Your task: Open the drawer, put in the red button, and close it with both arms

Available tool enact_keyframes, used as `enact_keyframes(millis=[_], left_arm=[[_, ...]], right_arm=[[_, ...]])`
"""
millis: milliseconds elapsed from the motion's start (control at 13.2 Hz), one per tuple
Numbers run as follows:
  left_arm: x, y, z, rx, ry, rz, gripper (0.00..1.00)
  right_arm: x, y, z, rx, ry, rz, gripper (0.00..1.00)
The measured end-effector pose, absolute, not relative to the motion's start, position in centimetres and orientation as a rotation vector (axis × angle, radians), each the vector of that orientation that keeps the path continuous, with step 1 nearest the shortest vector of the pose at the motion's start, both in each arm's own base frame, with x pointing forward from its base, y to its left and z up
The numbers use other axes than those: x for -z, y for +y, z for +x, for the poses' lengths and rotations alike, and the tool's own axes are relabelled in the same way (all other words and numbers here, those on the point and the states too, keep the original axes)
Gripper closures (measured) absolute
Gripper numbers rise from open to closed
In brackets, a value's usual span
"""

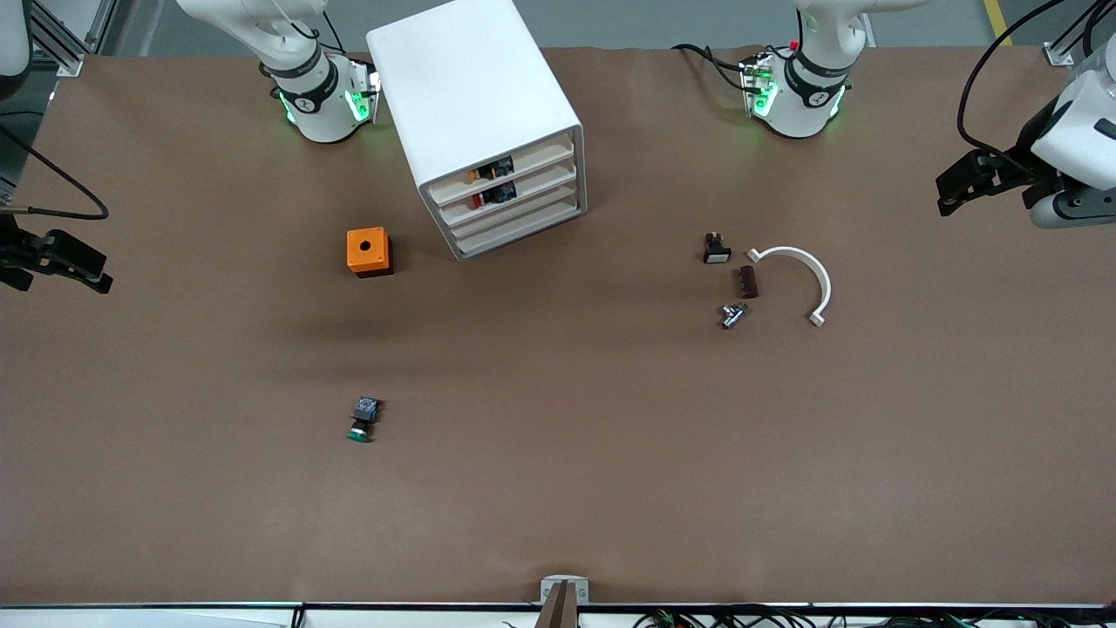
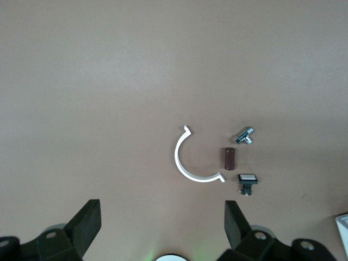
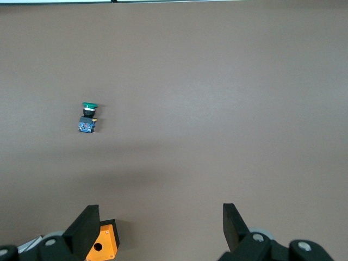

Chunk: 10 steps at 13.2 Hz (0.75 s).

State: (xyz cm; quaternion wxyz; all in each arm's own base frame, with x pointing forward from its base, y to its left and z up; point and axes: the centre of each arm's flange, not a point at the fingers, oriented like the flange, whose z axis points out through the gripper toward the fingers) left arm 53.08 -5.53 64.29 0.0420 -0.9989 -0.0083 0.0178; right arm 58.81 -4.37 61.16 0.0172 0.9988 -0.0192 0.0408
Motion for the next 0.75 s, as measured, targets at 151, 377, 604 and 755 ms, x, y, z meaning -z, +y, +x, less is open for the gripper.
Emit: enact_keyframes(millis=[151, 377, 604, 755], left_arm=[[-64.2, -4.7, 53.2, -0.058, -0.025, -3.057, 0.0], [-64.0, -4.8, 53.3, -0.063, -0.022, -3.057, 0.0], [-64.0, -5.4, 53.3, -0.062, -0.029, -3.058, 0.0], [-64.0, -5.6, 53.3, -0.063, -0.045, -3.062, 0.0]], right_arm=[[-61.2, -4.4, 58.8, -0.127, -0.06, 3.104, 0.0], [-61.2, -4.4, 58.8, -0.127, -0.061, 3.104, 0.0], [-61.2, -4.4, 58.8, -0.127, -0.06, 3.104, 0.0], [-61.2, -4.4, 58.8, -0.127, -0.06, 3.104, 0.0]])
